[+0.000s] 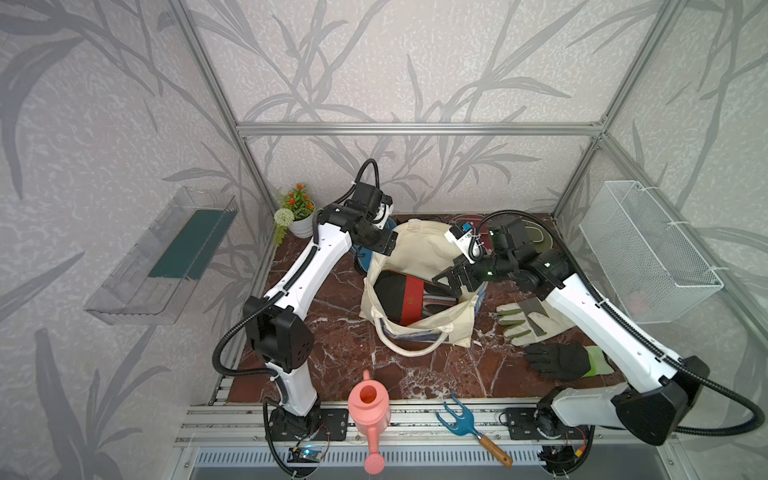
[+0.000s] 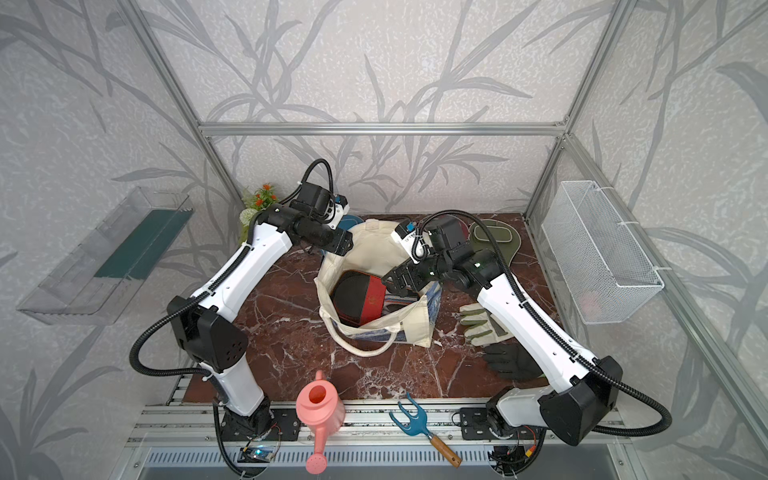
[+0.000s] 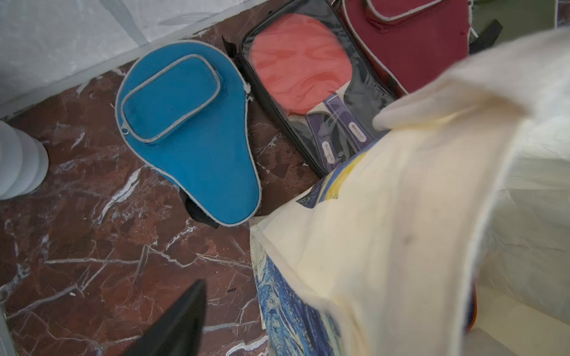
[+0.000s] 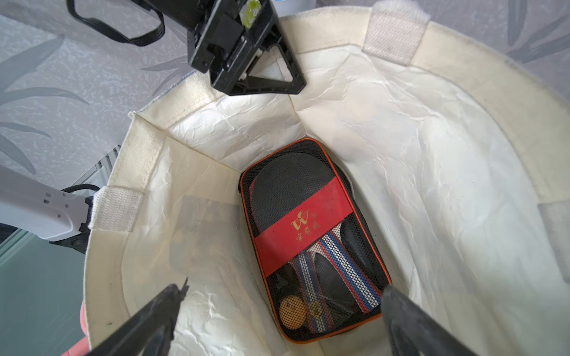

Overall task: Remove the ping pong set from the canvas bag
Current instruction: Adjust the canvas bag at the center of the board, then pick up the ping pong set from the canvas bag.

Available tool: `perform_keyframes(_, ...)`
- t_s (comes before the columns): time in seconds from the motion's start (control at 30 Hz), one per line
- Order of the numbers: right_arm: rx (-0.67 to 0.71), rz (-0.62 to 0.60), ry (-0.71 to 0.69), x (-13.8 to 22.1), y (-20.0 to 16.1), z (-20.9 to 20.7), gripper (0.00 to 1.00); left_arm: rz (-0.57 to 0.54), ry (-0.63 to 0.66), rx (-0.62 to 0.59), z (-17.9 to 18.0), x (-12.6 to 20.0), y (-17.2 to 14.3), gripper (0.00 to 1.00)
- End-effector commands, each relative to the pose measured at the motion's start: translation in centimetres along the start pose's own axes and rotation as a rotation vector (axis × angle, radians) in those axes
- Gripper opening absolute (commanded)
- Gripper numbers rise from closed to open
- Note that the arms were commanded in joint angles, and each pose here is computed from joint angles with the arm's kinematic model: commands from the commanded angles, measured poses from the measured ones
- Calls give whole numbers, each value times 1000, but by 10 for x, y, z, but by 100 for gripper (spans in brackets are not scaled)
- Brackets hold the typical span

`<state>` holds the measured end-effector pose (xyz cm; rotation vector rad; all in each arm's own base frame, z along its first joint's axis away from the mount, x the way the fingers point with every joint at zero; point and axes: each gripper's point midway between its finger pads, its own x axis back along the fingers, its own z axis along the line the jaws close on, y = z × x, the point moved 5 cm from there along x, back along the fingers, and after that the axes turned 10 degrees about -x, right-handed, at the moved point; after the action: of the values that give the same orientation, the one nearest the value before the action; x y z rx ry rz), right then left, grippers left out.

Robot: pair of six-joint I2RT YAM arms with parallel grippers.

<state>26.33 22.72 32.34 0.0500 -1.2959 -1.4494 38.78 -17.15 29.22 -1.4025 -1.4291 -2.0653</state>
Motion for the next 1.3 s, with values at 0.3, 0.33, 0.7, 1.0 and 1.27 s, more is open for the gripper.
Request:
perform_keyframes(0.3, 254, 89, -29, -25, -13, 35, 99, -386, -165, -21, -32, 77, 27, 0)
perform_keyframes(0.33, 269, 104, -33, -32, -18, 37, 99, -423, -173, -20, -33, 85, 28, 0)
perform_keyframes(0.7, 199, 246, -301, -106, -62, -17, 99, -521, -216, -24, -45, 99, 6, 0)
perform_keyframes(1.0, 151, 274, -354, -124, -68, -58, 99, -518, -268, -51, -52, 91, 1, 0)
perform_keyframes(1.27, 13, 284, -168, -154, -68, -84, 99, -500, -359, -95, -61, 72, 2, 0)
